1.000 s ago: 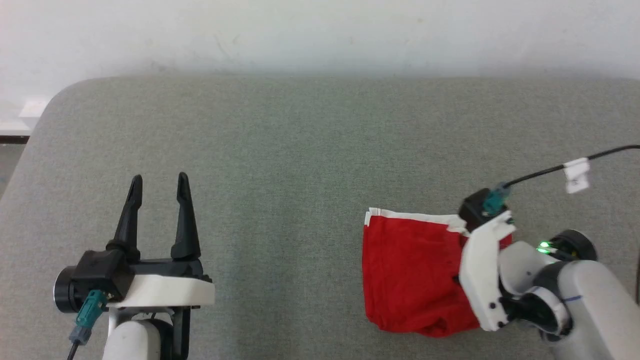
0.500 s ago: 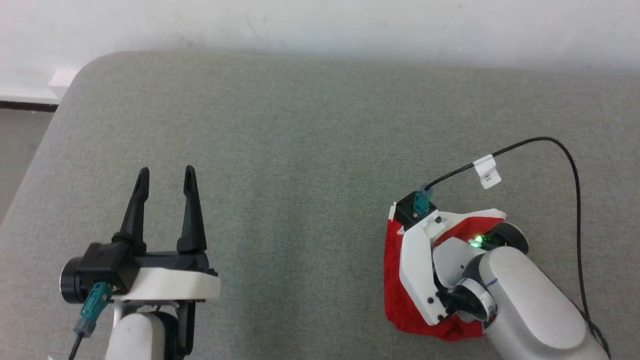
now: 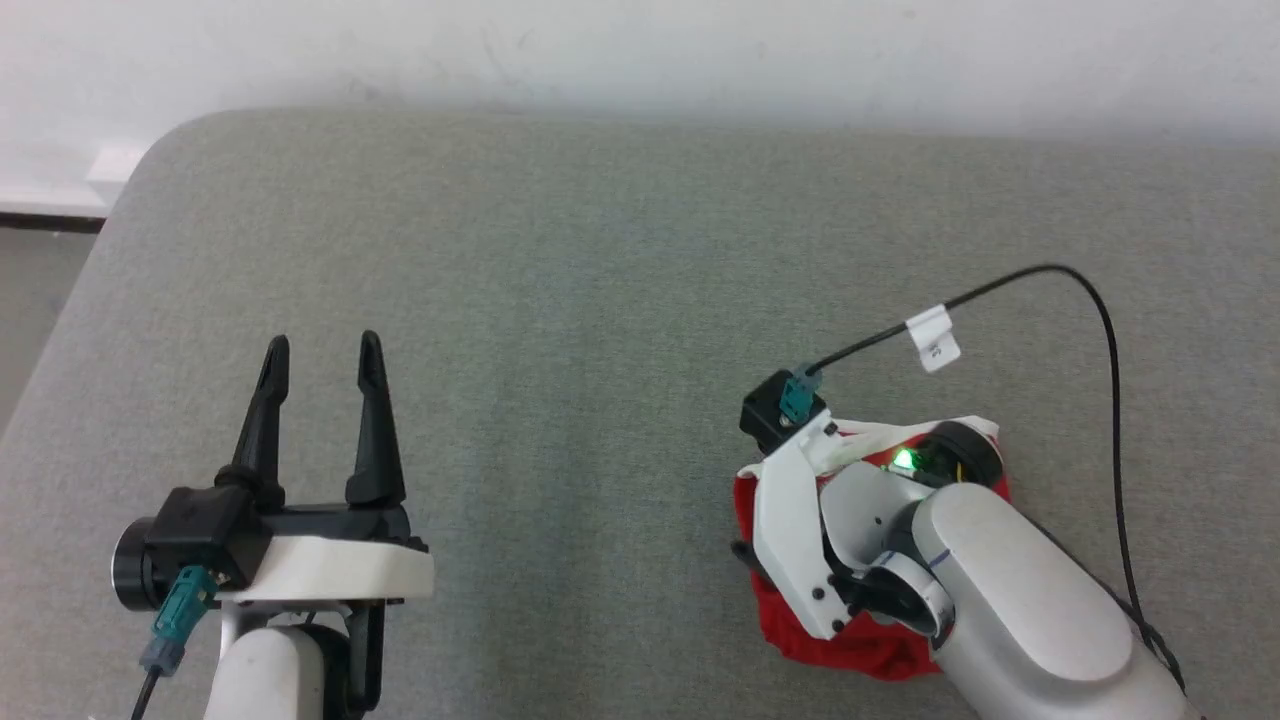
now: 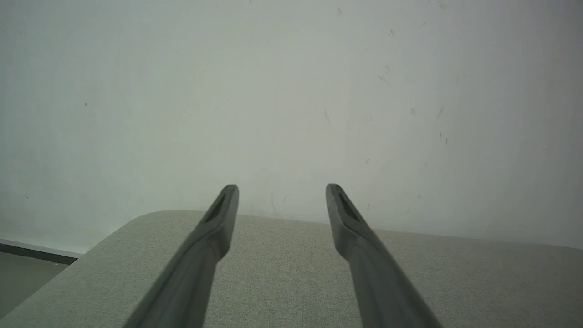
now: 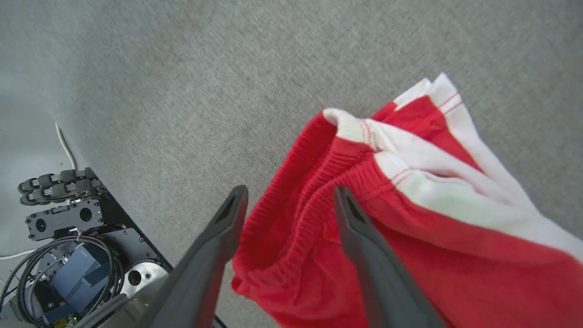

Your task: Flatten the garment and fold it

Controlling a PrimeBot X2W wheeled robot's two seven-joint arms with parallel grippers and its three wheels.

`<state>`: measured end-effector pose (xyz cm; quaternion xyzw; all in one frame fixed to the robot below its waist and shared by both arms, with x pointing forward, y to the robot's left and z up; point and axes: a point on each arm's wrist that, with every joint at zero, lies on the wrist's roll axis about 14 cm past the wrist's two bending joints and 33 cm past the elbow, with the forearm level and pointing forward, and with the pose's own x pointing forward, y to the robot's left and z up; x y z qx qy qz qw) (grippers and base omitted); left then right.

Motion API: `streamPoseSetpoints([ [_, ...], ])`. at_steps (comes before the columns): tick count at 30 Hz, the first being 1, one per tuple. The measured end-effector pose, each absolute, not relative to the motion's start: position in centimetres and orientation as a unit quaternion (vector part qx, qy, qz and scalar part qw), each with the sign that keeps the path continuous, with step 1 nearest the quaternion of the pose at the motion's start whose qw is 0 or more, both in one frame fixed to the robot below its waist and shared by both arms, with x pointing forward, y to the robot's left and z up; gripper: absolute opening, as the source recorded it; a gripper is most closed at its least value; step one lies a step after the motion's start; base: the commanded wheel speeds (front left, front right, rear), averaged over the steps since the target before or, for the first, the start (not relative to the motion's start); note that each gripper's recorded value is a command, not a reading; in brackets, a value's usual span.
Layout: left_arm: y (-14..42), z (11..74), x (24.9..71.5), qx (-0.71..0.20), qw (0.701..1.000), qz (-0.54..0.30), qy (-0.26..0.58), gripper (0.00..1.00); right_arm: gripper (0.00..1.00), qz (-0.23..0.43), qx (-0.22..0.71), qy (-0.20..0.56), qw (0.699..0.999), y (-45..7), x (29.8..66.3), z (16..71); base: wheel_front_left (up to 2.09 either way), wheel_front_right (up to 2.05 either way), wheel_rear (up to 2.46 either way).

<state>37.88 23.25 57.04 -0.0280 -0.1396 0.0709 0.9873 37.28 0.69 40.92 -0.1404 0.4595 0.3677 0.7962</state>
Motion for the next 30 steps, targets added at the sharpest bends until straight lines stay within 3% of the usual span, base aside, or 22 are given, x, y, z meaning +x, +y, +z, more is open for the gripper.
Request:
streamPoseSetpoints([
  [7,22.1,57.4,38.3,-0.032,0.987,0.054,-0.146,1.00,1.00,0.364,-0.079,0.363,0.854,0.3,39.5,47.2,0.00,0.00,0.00],
  [11,21.3,57.4,38.5,-0.029,0.988,0.042,-0.146,1.00,1.00,0.296,-0.069,0.320,0.898,-4.6,41.3,49.4,0.00,0.00,0.00],
  [14,20.5,57.7,38.9,-0.031,0.988,0.031,-0.150,1.00,1.00,0.228,-0.069,0.329,0.914,-9.4,41.2,48.3,0.00,0.00,0.00],
  [17,19.8,57.7,39.2,-0.032,0.988,0.022,-0.150,1.00,1.00,0.172,-0.065,0.363,0.913,-13.1,39.7,45.7,0.00,0.00,0.00],
  [30,20.0,56.5,39.6,-0.029,0.990,0.025,-0.134,1.00,1.00,0.171,-0.083,0.445,0.875,-12.2,37.1,38.4,0.00,0.00,0.00],
])
